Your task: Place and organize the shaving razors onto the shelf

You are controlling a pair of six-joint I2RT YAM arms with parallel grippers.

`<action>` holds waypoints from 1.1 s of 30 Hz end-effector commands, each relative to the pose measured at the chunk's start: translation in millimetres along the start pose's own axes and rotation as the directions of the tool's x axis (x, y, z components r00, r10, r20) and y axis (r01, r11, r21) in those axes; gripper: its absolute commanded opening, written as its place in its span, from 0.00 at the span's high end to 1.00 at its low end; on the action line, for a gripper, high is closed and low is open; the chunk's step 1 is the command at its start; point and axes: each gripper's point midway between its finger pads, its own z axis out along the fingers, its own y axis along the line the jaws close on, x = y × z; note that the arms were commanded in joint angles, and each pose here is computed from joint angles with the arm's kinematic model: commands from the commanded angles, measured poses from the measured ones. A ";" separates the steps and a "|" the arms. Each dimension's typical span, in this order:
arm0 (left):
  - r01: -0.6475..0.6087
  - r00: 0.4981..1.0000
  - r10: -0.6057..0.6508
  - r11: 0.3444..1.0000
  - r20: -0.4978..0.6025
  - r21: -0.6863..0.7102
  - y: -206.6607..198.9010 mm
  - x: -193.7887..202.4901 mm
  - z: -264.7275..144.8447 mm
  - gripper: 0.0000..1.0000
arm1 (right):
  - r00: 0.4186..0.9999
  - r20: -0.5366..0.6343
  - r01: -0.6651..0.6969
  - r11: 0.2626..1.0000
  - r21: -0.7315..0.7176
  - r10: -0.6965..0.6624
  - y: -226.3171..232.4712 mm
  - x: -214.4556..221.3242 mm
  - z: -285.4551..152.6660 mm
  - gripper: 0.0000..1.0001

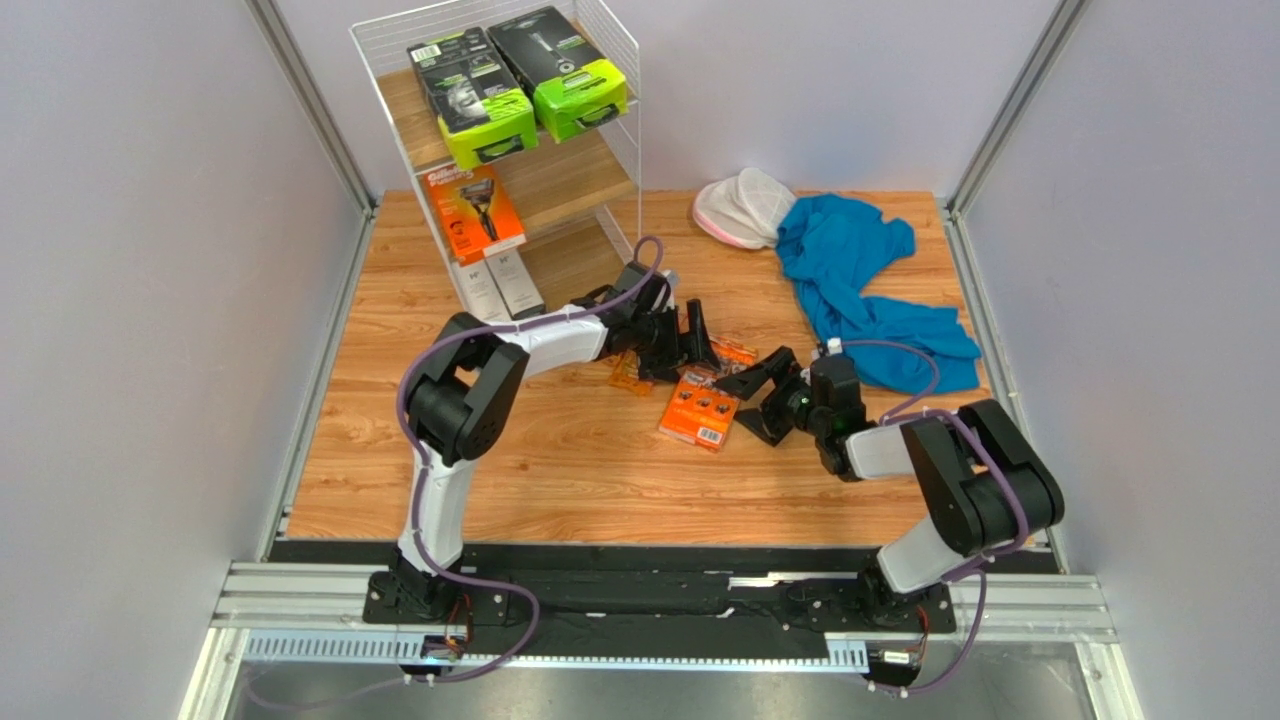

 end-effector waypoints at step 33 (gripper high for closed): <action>0.042 0.995 -0.037 0.997 -0.090 0.064 -45.2 104.7 -42.9 0.10 | 0.986 -0.064 0.154 0.988 -0.014 -0.154 3.8 39.3 -35.6 0.26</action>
